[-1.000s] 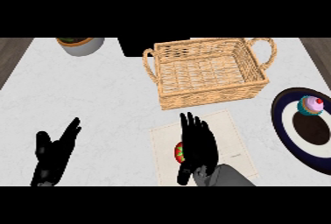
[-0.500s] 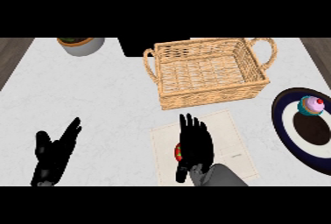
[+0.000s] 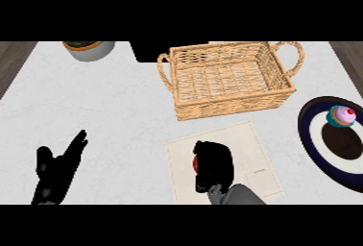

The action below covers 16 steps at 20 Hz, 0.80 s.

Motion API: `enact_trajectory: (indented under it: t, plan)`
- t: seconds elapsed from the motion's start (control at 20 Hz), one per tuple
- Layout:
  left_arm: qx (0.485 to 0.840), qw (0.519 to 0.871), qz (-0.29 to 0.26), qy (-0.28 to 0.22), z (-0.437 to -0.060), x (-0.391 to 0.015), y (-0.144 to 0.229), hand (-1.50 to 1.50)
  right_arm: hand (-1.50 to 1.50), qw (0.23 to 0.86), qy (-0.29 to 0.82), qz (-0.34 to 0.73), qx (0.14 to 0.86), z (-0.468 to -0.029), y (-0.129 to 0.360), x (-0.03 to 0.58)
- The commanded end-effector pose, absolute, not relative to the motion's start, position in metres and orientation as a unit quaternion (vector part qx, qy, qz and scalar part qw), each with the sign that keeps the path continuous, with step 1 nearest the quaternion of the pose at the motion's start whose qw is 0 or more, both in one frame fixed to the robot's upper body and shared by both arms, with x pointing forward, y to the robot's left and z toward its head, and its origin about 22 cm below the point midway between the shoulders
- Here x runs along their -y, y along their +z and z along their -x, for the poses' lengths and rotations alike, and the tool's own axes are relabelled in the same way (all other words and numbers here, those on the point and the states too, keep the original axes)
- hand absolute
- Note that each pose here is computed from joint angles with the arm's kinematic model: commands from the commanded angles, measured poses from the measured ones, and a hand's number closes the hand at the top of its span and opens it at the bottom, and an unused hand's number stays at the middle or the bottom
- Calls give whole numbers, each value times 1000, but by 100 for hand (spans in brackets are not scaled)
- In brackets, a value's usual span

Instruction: Pick the tomato from the placemat and place it in the basket

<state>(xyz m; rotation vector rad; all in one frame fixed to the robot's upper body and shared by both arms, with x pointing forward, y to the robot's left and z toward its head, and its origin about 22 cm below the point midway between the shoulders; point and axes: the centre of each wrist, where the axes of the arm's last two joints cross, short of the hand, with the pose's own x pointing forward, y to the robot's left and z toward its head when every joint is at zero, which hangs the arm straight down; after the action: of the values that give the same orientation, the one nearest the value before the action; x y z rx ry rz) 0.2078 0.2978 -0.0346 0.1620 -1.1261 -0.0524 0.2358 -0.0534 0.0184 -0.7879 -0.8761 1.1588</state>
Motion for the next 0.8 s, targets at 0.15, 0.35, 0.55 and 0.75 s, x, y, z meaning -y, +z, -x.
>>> enact_trajectory:
  t: [0.15,0.35,0.55,0.75]
  plan:
    - [485,871,-74,-18,-194,-290,-58,0,150,646,540,389,374,-241,12,47]
    - [492,867,-73,-26,-191,-293,-49,0,150,617,574,372,390,-220,9,15]
    - [490,869,-49,-48,-206,-277,-41,0,150,553,625,342,432,-206,27,-15]
    - [493,866,-67,-43,-216,-292,-34,0,150,532,615,360,458,-205,35,-29]
